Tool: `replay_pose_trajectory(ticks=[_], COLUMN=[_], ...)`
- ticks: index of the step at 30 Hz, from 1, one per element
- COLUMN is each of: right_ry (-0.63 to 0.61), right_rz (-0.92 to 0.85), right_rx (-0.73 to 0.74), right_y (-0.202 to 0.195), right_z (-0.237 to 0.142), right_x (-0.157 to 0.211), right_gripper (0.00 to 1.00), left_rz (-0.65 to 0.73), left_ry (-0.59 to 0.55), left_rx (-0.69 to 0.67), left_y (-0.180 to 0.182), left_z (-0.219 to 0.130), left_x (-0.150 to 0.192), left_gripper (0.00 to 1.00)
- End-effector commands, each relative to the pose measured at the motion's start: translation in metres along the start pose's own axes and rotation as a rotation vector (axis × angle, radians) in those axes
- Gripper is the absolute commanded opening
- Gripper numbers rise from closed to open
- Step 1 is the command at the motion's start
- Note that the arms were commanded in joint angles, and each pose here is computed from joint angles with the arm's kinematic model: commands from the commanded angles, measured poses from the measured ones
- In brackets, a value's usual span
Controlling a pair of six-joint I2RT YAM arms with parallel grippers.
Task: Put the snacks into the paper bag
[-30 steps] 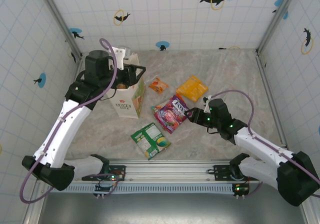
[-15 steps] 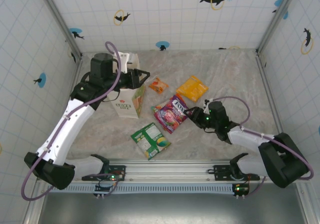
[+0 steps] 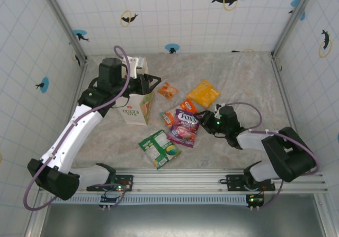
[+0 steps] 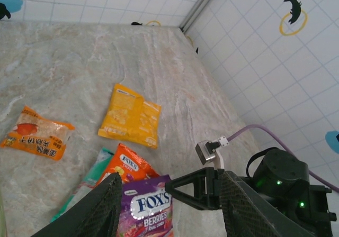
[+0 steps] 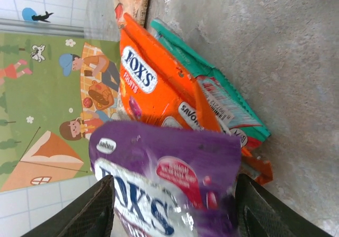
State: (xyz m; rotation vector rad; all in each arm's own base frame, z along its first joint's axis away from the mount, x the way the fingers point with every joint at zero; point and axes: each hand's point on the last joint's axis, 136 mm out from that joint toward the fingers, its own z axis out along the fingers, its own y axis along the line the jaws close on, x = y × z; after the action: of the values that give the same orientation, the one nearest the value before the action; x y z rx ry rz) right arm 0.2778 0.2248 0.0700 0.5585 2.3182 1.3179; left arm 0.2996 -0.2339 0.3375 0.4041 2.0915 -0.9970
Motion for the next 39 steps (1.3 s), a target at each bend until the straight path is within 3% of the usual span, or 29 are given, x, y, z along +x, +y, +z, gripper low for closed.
replay_pose_trajectory(ticks=[1, 10, 18, 26, 34, 39], right_ry=[-0.007, 0.055, 0.054, 0.039, -0.035, -0.133], right_rz=[-0.007, -0.033, -0.066, -0.143, -0.291, -0.441], right_rx=[-0.035, -0.004, -0.007, 0.012, -0.06, -0.142], right_y=[0.009, 0.0, -0.004, -0.002, 0.032, 0.077], right_z=[0.004, 0.006, -0.005, -0.02, -0.043, -0.068], right_x=[-0.006, 0.008, 0.014, 0.015, 0.003, -0.015], right_gripper=[0.61, 0.51, 0.23, 0.03, 0.0, 0.0], left_rz=[-0.002, 0.009, 0.003, 0.01, 0.068, 0.178], left_ry=[-0.009, -0.003, 0.006, 0.003, -0.005, -0.015], left_rx=[0.02, 0.008, 0.005, 0.008, 0.088, 0.335], left_y=[-0.001, 0.002, 0.004, 0.003, -0.01, -0.05], left_z=[0.002, 0.003, 0.004, 0.004, 0.005, -0.001], left_x=[-0.003, 0.0, 0.006, 0.004, 0.001, 0.004], left_gripper=[0.51, 0.52, 0.52, 0.52, 0.51, 0.52])
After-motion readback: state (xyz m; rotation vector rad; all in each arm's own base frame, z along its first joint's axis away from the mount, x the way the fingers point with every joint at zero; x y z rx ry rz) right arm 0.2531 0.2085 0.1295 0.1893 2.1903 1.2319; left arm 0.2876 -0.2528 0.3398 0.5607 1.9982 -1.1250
